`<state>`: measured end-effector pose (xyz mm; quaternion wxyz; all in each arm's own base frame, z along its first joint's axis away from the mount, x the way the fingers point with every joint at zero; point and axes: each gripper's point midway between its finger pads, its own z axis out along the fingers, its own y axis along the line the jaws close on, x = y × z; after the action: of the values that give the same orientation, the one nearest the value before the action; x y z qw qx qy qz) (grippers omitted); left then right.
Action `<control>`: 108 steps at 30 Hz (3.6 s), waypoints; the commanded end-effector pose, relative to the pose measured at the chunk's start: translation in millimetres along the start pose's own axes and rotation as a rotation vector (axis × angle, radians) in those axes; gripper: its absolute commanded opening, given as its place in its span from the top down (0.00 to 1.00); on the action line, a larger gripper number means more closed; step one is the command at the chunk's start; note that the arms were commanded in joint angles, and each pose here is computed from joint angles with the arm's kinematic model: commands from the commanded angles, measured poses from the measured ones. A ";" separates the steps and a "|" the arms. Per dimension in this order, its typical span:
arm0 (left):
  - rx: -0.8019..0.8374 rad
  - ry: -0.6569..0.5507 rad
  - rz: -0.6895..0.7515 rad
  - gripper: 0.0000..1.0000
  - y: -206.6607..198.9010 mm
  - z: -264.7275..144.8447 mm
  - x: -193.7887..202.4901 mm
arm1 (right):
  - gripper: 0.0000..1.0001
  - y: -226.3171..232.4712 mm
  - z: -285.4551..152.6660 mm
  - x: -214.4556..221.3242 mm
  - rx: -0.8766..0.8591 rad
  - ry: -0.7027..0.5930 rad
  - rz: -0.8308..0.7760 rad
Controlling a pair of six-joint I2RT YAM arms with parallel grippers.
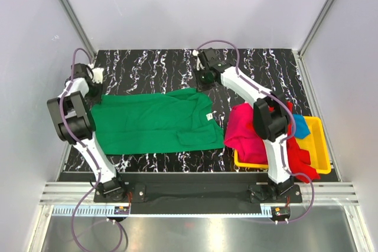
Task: Fold and stack the t-shirts
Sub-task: Fold the tshirt
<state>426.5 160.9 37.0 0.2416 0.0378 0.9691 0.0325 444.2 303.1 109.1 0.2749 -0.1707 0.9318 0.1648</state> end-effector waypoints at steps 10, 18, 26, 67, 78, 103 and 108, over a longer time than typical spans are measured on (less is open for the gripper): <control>0.056 0.019 0.132 1.00 -26.5 -43.9 53.0 | 1.00 12.0 -20.1 50.4 -0.036 -0.020 0.082; 0.087 -0.055 0.168 0.26 -26.0 -78.2 29.9 | 1.00 21.7 -3.3 75.4 -0.056 0.046 0.062; -0.020 -0.082 0.068 0.28 8.8 -56.7 -10.0 | 1.00 19.8 -0.5 80.7 -0.053 0.069 0.060; -0.083 -0.261 0.126 1.00 22.1 -130.6 -18.6 | 1.00 -2.9 -83.0 18.8 0.045 -0.207 0.046; -0.117 -0.028 0.163 1.00 24.7 -94.9 89.0 | 1.00 8.7 -47.9 126.4 -0.014 -0.009 0.246; -0.087 -0.045 0.190 1.00 26.0 -99.3 76.8 | 0.70 2.0 -48.1 172.7 0.018 0.231 0.201; -0.028 -0.039 0.179 1.00 13.7 -97.6 83.0 | 0.33 25.0 -66.1 120.4 -0.082 0.129 0.164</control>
<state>301.1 180.3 74.9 0.2306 0.1113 0.9639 0.0727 287.1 246.5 53.8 0.1523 -0.0935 0.9705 0.1616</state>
